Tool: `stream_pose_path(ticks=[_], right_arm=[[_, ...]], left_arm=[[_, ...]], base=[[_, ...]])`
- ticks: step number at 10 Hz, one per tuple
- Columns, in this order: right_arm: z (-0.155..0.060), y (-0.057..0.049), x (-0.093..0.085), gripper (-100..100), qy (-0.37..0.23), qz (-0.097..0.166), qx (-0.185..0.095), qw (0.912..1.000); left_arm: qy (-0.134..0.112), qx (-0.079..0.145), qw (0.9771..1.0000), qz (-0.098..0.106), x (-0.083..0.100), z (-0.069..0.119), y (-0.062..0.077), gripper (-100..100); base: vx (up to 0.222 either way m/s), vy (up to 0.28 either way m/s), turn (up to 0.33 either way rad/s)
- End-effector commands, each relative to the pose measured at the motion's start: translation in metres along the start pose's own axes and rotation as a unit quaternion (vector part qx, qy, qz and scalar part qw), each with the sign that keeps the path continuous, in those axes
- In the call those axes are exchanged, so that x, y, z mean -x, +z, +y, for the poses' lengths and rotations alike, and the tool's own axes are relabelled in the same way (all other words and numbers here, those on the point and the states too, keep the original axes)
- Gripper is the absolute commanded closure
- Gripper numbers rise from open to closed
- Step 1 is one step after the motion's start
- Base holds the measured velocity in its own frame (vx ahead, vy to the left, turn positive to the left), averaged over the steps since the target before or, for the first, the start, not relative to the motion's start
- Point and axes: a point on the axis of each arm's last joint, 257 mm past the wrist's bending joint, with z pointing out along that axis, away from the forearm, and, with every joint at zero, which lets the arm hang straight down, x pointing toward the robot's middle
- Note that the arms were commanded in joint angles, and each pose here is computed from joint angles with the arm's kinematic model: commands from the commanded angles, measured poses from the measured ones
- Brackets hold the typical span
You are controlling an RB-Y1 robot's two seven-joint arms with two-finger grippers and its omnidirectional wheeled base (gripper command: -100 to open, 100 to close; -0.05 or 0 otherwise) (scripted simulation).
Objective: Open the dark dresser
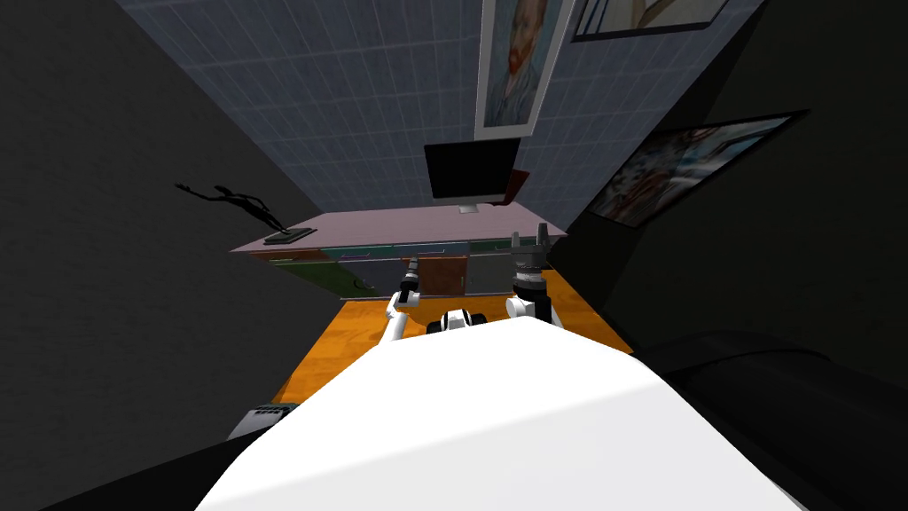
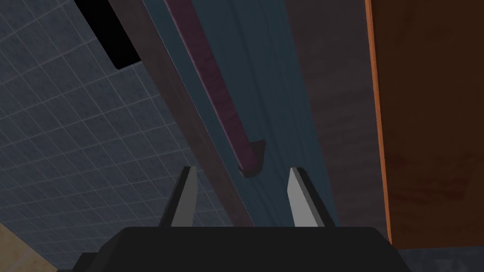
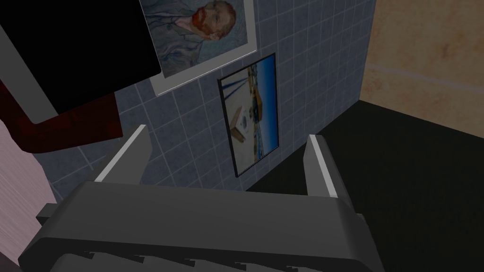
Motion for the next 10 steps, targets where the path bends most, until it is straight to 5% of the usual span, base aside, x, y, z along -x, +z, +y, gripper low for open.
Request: stream_pose_path(ticks=[1, 8, 9, 10], right_arm=[[0.0, 0.0, 0.0, 0, 0.0, 0.0, 0.0, 1.0], [0.0, 0.0, 0.0, 0, 0.0, 0.0, 0.0, 1.0], [0.0, 0.0, 0.0, 0, 0.0, 0.0, 0.0, 1.0], [0.0, 0.0, 0.0, 0, 0.0, 0.0, 0.0, 1.0]], left_arm=[[0.003, 0.011, 0.9995, -0.028, 0.04, 0.012, -0.014, 100], [0.023, 0.038, 0.9943, -0.097, 0.14, 0.036, -0.059, 100], [0.022, 0.037, 0.9949, -0.091, 0.129, 0.035, -0.055, 100], [0.02, 0.038, 0.9947, -0.094, 0.131, 0.039, -0.057, -100]], base=[[-0.144, -0.044, -0.349], [-0.133, -0.034, -0.21], [-0.057, -0.017, -0.036], [0.077, -0.002, 0.002]])
